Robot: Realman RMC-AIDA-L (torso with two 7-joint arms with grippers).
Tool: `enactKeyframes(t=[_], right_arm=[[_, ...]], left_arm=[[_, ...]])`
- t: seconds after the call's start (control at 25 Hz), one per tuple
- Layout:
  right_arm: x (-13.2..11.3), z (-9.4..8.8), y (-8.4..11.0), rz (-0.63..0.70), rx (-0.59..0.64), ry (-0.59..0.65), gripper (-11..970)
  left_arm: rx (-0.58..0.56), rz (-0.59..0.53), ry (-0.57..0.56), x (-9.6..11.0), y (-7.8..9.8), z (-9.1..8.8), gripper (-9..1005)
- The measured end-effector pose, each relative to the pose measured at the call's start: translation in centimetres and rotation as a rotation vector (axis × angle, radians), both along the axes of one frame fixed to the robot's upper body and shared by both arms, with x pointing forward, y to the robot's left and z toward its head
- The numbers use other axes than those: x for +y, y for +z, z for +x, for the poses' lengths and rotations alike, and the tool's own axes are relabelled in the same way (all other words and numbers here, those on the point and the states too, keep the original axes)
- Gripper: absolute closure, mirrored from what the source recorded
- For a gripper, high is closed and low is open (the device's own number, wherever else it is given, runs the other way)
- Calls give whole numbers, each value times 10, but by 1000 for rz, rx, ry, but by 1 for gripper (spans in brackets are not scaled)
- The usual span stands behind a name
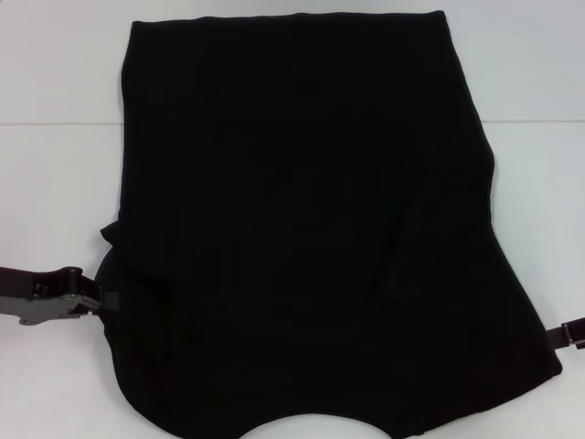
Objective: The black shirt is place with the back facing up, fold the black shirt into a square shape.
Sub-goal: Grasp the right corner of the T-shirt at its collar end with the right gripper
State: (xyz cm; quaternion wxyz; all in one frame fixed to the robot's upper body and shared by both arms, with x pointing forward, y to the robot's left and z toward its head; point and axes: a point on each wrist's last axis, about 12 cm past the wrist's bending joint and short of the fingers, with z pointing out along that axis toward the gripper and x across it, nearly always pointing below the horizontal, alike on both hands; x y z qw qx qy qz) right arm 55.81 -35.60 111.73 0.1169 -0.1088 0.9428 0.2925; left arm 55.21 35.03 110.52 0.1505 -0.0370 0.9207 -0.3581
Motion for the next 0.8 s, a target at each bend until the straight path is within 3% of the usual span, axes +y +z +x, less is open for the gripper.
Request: enactKeyframes(t=[0.8], right_arm=[[22, 5, -14, -66, 13, 80, 316]], left_arm=[[-1, -4, 6, -1, -1, 1, 925]])
